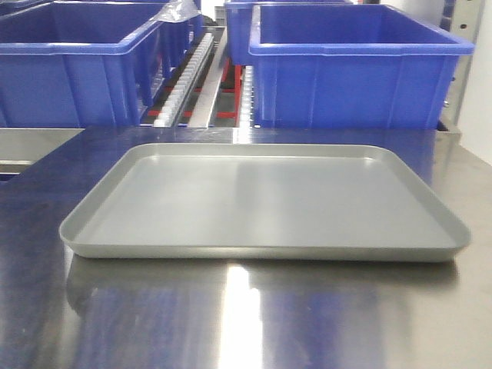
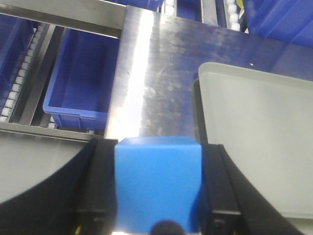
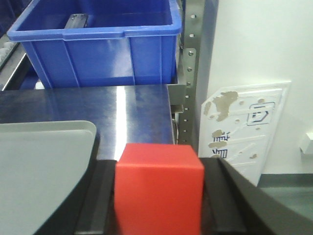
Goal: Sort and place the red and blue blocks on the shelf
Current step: 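Hold both cubes raised while the base starts moving, then drive the base away from the table carrying both cubes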
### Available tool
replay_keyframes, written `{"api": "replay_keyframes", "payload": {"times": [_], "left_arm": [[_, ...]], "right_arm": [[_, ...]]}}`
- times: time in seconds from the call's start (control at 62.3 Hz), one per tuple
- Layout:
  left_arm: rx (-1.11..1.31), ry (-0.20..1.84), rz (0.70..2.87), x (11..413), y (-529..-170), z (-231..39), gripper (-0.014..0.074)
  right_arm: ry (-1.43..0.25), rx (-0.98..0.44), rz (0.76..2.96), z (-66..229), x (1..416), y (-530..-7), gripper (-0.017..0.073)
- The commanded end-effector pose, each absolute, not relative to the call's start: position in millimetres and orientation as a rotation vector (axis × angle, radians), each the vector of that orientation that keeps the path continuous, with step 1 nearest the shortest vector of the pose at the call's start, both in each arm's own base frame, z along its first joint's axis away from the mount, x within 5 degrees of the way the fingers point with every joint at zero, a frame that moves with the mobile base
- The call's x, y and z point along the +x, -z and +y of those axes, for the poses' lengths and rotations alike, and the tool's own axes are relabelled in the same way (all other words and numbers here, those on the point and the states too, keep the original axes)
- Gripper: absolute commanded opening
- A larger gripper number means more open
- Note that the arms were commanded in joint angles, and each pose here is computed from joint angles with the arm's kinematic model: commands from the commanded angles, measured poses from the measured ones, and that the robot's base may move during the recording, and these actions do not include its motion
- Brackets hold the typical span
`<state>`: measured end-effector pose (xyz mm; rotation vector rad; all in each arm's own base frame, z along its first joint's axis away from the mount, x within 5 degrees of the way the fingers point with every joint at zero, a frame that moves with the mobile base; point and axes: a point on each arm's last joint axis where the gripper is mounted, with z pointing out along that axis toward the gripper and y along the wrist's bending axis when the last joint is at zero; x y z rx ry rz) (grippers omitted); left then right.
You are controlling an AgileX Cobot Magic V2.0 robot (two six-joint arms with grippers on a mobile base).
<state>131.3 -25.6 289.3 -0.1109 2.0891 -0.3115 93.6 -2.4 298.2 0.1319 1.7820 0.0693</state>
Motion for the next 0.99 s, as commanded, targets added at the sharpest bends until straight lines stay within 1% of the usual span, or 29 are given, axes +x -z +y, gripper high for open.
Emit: {"api": "replay_keyframes", "payload": {"times": [0.0,0.979], "left_arm": [[-0.117,0.331,1.975,134.7,-306.0,-25.3,0.0124],[-0.118,0.33,1.979,135.5,-305.4,-25.4,0.0124]], "right_arm": [[-0.059,0.121,1.665,-3.2,94.6,-315.7,0.0057],[-0.059,0.121,1.665,-3.2,94.6,-315.7,0.0057]]}}
